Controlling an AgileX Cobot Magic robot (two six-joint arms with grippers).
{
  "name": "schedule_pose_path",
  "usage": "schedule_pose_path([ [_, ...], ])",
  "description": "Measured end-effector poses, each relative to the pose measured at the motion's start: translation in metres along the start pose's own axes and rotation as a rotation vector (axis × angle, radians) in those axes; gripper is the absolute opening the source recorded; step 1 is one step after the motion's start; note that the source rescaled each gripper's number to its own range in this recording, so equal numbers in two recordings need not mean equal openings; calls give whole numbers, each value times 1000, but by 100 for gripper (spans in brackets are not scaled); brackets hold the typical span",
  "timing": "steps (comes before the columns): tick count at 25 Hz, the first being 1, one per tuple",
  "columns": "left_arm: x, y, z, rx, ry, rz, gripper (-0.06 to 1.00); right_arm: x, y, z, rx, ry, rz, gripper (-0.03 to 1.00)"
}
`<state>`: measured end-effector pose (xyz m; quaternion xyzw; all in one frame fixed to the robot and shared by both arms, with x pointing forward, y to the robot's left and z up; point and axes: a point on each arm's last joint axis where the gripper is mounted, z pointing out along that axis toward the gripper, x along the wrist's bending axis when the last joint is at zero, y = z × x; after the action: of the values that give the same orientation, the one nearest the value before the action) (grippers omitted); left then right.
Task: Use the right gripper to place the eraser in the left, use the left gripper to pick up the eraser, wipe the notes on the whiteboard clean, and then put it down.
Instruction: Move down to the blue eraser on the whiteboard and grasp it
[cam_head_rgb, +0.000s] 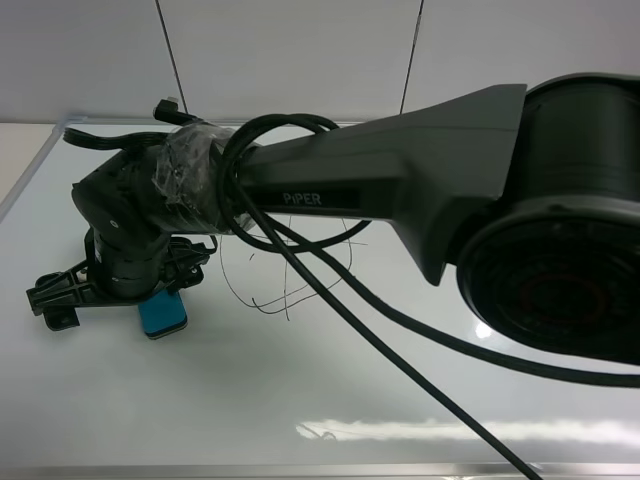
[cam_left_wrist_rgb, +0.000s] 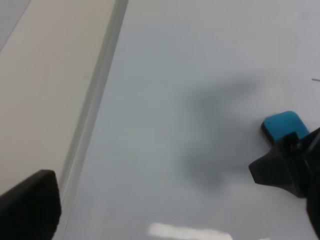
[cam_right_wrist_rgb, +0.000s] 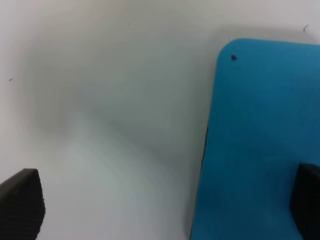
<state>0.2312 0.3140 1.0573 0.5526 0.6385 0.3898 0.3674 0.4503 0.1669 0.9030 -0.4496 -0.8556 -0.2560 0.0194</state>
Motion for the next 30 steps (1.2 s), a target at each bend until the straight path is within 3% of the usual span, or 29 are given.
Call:
schedule_pose_path([
  [11, 0, 0, 0, 0, 0, 0, 100, 2, 3, -8, -15, 6, -3, 100],
  [19, 0, 0, 0, 0, 0, 0, 100, 3, 20, -45, -87, -9, -55, 100],
  [25, 0, 0, 0, 0, 0, 0, 100, -42, 44, -89, -58, -181, -90, 100],
  [30, 0, 0, 0, 0, 0, 0, 100, -92, 66, -156, -56, -339, -110, 100],
])
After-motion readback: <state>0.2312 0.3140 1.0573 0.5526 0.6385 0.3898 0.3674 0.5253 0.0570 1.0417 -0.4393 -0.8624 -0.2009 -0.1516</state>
